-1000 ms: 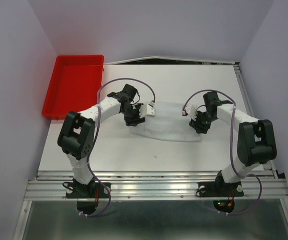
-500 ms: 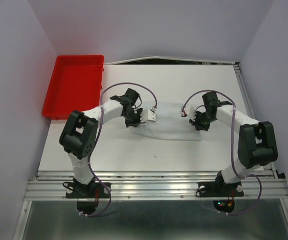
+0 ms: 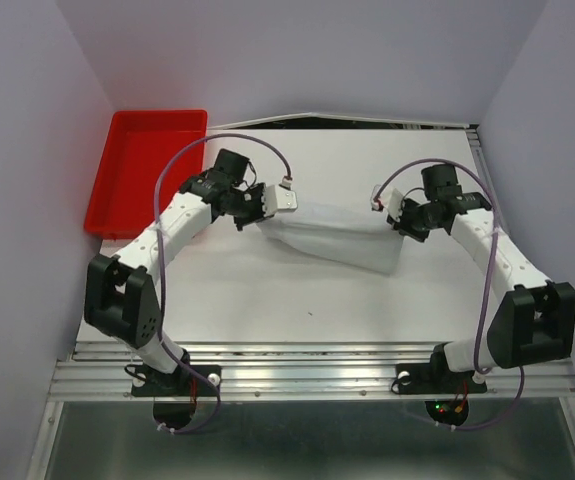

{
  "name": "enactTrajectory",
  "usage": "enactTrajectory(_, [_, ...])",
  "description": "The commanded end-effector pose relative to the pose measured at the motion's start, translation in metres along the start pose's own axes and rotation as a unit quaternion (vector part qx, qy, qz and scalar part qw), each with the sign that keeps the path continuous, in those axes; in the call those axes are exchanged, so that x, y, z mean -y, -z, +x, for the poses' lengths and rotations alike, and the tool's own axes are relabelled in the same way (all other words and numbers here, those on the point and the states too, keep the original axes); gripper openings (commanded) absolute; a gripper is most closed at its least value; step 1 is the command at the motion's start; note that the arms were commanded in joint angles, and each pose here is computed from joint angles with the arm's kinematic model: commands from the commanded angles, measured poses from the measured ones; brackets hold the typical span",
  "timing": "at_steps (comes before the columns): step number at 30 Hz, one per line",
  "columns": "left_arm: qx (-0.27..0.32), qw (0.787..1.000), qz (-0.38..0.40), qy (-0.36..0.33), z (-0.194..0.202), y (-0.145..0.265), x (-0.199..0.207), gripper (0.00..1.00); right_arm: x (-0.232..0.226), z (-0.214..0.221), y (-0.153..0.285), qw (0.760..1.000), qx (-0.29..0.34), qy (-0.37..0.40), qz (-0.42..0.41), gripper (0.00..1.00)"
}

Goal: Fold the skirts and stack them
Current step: Flatten the skirt out

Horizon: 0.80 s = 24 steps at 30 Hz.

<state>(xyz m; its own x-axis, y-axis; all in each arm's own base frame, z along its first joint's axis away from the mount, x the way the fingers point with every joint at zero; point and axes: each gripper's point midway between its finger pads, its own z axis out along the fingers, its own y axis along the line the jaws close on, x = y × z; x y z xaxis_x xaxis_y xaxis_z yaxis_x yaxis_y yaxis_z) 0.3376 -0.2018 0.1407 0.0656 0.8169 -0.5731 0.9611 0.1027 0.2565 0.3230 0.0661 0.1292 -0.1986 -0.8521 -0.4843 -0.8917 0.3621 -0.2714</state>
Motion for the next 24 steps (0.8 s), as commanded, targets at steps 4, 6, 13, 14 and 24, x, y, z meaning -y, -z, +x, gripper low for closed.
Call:
enactTrajectory(4, [0.108,0.983,-0.145,0.043,-0.074,0.09,-0.063,0.0,0.086,-0.072,0.093,0.985,0.074,-0.019,0.157,0.01])
enactTrajectory(6, [0.15,0.967,-0.2,0.044,-0.101,0.121,-0.085,0.0,0.103,-0.089,0.113,0.978,0.093,-0.028,0.185,0.01])
enactTrajectory(13, [0.188,0.944,-0.27,0.028,-0.145,0.177,-0.094,0.0,0.12,-0.13,0.17,0.965,0.144,-0.027,0.218,0.01])
enactTrajectory(14, [0.199,0.937,-0.284,0.03,-0.151,0.191,-0.094,0.0,0.123,-0.134,0.182,0.96,0.151,-0.027,0.235,0.01])
enactTrajectory(24, [0.157,0.952,-0.257,0.051,-0.144,0.183,-0.073,0.0,0.112,-0.102,0.153,0.973,0.088,-0.021,0.211,0.01])
